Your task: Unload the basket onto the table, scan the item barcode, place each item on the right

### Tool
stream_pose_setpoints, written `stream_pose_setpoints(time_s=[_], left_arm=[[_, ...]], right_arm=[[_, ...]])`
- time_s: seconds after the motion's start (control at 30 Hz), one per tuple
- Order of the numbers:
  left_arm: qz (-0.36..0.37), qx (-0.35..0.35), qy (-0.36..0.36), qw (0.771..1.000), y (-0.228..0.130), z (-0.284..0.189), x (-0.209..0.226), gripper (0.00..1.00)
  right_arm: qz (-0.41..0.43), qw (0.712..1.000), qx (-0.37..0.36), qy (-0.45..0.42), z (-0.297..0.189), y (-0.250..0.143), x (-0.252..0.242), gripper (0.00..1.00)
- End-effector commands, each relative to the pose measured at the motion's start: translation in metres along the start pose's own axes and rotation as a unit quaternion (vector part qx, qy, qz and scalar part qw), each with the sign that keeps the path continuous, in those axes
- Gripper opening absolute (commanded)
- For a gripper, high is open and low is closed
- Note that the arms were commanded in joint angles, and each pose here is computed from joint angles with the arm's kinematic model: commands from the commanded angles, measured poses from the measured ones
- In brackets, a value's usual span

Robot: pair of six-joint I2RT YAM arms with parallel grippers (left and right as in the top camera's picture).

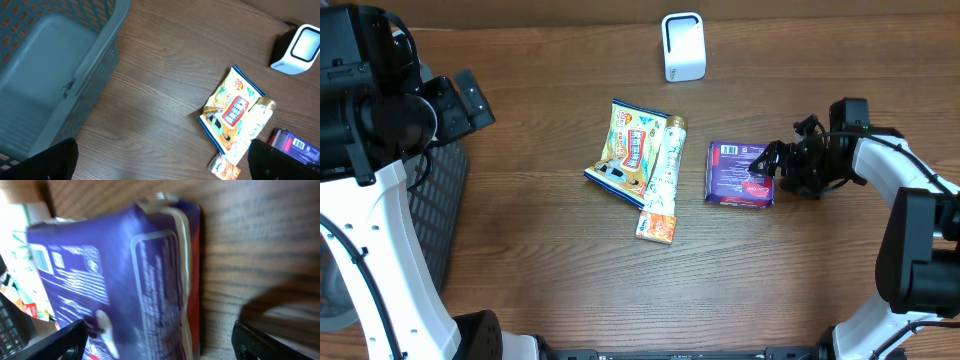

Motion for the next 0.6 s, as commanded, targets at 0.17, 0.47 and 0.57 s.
stream_pose_setpoints(time_s=[0.17,0.47,0.57], left_arm=[[-0.009,0.004,0.0,1.0,0.0,0.0026,0.0007,1.0],[-0.009,0.004,-0.001,1.0,0.0,0.0025,0.0007,1.0],[-0.009,0.004,0.0,1.0,0.0,0.0026,0.0007,1.0]], right_arm=[[-0.004,1.0,0.001,0.01,0.003,-0.0032,-0.0003,0.93],[-0.005,1.0,0.0,0.01,0.003,-0.0027,-0.0002,0.86],[-0.003,1.0,0.0,0.011,0.003,-0.0027,0.0001,0.86]])
Point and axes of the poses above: each gripper's point midway between its finger pads, its own z axis out along the fingers, its own x axis along the line the jaws close on, y = z × x, the point moved 4 cm from there along -z, back along the fingers, and after that the axes turned 10 degrees about z, right-handed, at the moved point
